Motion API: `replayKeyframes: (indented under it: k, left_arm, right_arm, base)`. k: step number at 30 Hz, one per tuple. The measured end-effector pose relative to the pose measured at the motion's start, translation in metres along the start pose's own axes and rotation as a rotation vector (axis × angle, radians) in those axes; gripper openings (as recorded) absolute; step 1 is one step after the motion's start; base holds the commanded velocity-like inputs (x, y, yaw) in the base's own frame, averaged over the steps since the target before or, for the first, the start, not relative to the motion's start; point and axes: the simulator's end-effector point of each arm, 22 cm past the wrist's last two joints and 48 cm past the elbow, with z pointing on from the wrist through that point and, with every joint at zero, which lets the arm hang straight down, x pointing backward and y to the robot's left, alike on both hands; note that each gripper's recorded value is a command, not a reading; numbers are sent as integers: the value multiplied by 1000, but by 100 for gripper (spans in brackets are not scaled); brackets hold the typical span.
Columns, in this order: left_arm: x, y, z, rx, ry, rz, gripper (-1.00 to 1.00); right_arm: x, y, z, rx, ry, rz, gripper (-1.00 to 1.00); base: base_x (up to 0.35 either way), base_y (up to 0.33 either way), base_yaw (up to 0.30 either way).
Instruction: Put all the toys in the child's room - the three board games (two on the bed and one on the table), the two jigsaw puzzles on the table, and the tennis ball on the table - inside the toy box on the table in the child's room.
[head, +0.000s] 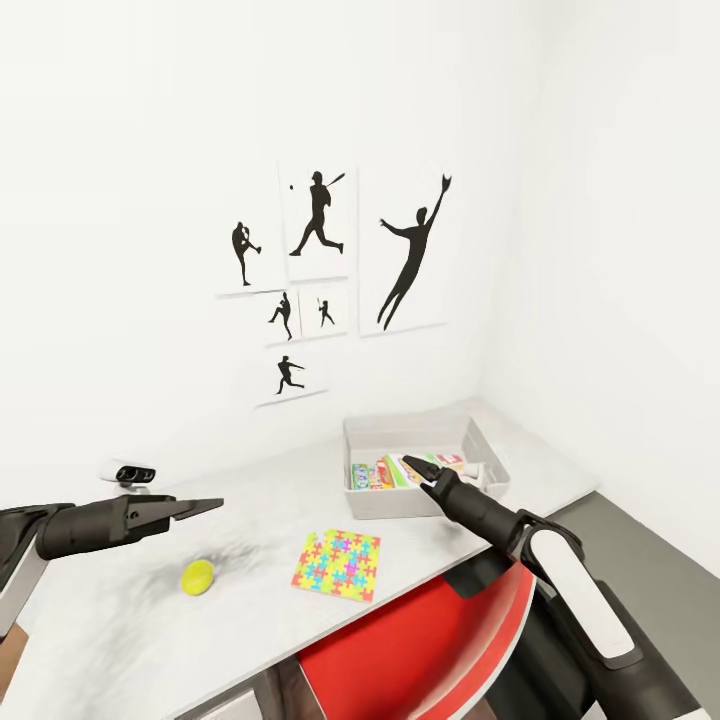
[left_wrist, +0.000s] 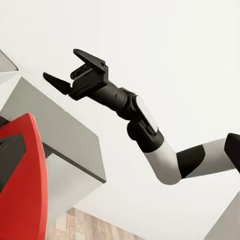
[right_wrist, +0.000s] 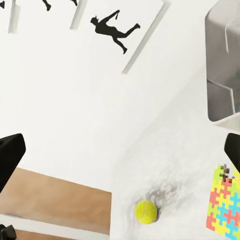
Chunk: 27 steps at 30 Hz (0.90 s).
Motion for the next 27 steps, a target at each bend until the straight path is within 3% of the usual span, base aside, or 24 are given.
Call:
replayKeyframes:
  k: [6, 15, 23, 27]
  left_arm:
    - [0, 1, 0, 0, 2, -1, 100]
    - [1, 1, 0, -3, 4, -1, 100]
    - [0, 1, 0, -5, 1, 1, 100]
    - [-1, 1, -1, -8, 0, 3, 100]
  right_arm:
    - [0, 3, 0, 4, 3, -10, 100]
    - [-4, -34, -3, 181, -4, -112, 100]
    - [1, -39, -4, 205, 22, -129, 100]
    - [5, -24, -2, 180, 29, -157, 100]
  base:
    - [-119, 0, 0]
    - [-65, 0, 0]
    - [-1, 0, 0]
    - [0, 0, 0]
